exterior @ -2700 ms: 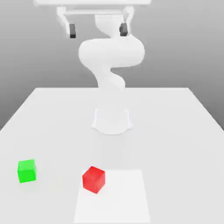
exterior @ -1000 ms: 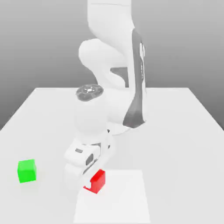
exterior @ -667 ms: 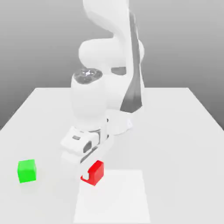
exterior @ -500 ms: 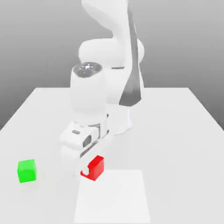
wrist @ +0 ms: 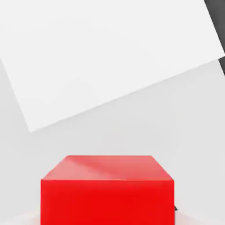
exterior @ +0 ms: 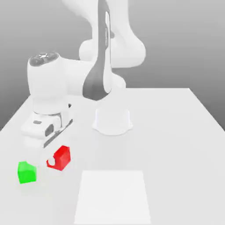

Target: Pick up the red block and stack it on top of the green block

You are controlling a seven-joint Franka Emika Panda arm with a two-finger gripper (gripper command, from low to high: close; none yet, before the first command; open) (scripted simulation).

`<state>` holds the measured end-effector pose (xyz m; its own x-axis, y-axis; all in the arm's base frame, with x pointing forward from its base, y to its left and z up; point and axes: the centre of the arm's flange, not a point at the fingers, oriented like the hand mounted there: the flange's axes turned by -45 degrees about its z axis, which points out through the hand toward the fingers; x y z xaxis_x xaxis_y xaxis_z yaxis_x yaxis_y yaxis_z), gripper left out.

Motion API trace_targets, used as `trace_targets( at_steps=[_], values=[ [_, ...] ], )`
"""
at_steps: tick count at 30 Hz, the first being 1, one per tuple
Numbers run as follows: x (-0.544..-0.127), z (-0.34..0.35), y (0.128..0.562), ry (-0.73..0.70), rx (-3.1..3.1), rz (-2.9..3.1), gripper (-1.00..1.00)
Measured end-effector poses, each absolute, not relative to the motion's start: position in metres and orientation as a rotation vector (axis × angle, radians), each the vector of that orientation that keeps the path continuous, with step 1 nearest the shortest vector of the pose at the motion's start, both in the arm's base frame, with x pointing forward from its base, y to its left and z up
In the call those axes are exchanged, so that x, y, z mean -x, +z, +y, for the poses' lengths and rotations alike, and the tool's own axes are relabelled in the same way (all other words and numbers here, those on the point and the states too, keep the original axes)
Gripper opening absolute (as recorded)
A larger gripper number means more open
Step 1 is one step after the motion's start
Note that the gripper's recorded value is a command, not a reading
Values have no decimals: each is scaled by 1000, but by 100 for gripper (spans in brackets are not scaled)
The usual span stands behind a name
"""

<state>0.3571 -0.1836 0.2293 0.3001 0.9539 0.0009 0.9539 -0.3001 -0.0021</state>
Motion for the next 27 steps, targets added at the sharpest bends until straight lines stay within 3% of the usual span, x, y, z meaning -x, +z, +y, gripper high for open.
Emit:
trace_targets(
  at_steps=[11, 23, 24, 27],
  values=[
    [-311, -286, 244, 0, 2370, -2064, -100],
    [-319, -280, 190, -2, 2336, -2107, -100],
    [-318, -280, 184, -2, 2335, -2103, 100],
    [-318, -280, 184, -2, 2335, -2103, 100]
  ],
)
